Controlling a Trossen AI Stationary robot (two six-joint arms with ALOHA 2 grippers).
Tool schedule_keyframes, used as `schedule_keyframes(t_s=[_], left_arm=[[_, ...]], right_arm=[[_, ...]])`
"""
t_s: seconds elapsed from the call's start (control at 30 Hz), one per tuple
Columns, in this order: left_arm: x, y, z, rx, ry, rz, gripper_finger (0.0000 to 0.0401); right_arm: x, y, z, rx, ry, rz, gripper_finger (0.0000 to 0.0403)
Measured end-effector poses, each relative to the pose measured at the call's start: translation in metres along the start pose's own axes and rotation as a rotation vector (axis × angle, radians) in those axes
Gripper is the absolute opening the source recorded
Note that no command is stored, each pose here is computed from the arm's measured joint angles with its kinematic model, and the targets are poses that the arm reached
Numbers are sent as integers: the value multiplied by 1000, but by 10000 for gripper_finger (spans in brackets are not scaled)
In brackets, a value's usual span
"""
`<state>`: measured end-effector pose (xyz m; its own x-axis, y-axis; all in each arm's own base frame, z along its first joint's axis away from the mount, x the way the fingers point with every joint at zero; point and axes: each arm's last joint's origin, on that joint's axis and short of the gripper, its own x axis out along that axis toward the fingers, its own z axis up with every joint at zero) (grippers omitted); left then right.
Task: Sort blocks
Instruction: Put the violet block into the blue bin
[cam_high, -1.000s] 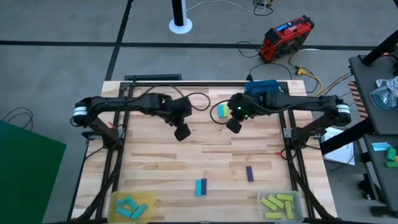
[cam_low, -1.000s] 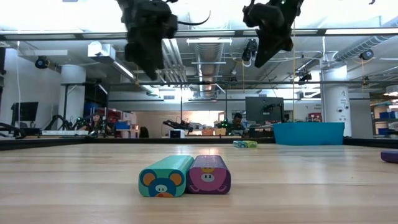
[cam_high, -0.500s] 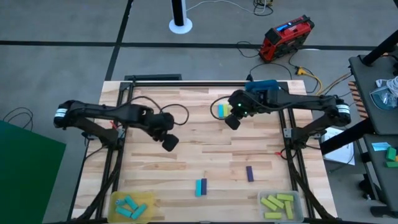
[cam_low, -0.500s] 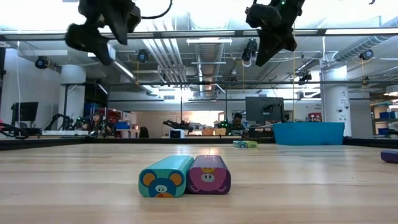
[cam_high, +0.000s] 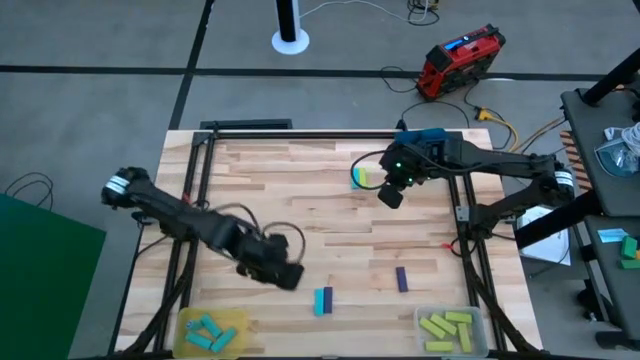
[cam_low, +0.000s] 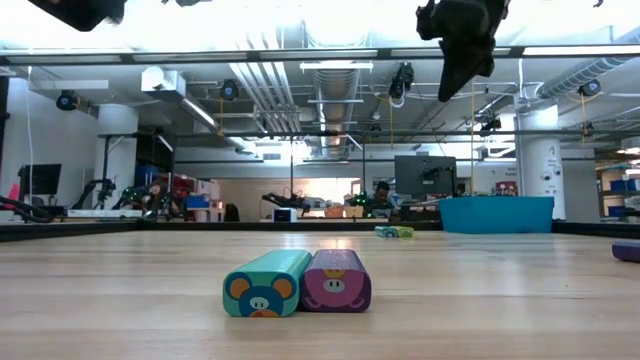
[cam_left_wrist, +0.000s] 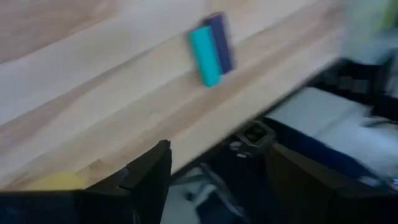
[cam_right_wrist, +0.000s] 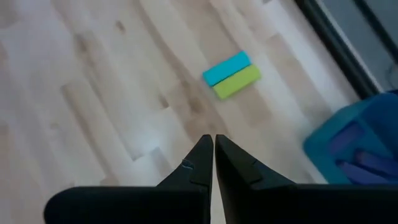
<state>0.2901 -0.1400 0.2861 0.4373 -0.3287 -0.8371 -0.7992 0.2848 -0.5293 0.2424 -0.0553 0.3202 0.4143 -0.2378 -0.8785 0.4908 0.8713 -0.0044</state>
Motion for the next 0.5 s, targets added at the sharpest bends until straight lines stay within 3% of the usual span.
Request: schedule_keyframes(t_s=[0.2, 0.5], left_arm=[[29, -21, -4, 9, -4, 166, 232], [57, -41, -4, 77, -127, 292, 232]], right_arm=[[-8, -1, -5, -8, -42, 68, 11], [-7, -1, -7, 37, -61, 71, 11]])
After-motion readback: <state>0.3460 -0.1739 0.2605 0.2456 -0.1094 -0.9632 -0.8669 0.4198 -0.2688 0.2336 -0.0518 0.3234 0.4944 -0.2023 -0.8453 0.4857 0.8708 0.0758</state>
